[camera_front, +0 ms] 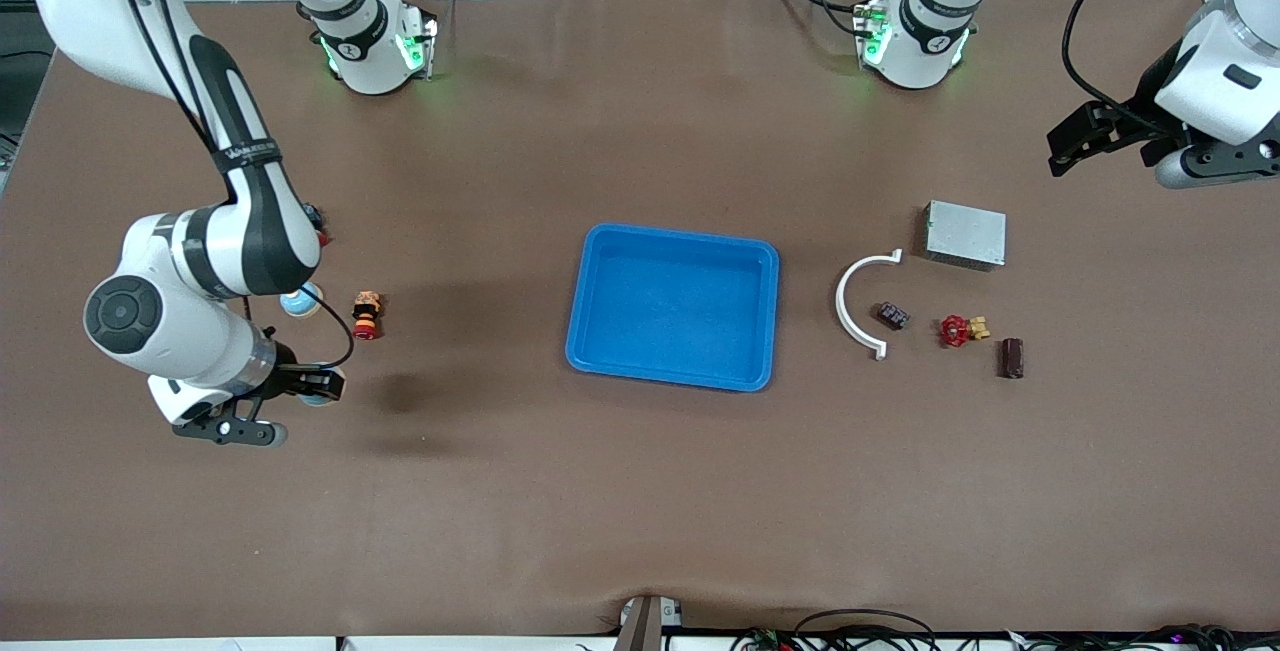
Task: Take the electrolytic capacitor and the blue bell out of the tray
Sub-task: 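Carry the bell with the right gripper and lower it beside the white block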
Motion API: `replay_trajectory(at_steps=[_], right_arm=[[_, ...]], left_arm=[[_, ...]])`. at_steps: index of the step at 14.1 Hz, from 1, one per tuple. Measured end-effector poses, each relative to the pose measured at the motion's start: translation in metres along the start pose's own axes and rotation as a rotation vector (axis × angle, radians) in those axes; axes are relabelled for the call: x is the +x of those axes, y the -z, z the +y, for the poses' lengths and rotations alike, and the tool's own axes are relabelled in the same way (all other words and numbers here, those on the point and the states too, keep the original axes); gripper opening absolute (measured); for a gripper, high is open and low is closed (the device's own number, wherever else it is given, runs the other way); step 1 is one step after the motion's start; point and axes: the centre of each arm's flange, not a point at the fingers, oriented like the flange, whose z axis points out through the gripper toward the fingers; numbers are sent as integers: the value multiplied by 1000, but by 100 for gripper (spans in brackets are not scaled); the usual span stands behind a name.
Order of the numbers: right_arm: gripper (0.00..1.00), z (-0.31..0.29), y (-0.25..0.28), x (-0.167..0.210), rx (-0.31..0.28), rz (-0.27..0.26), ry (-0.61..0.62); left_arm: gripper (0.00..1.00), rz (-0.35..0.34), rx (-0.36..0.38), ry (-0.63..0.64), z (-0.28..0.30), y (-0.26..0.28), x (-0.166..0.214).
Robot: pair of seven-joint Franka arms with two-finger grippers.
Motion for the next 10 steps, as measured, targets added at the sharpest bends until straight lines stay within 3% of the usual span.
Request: replay_trajectory(at_steps=[7, 10], right_arm=[[63, 85, -37, -13, 1, 13, 72], [63, 103, -56, -24, 31, 21, 78]], left_arm=[[100, -6, 1, 0, 0, -3, 0], [100, -6, 1, 0, 0, -3, 0]])
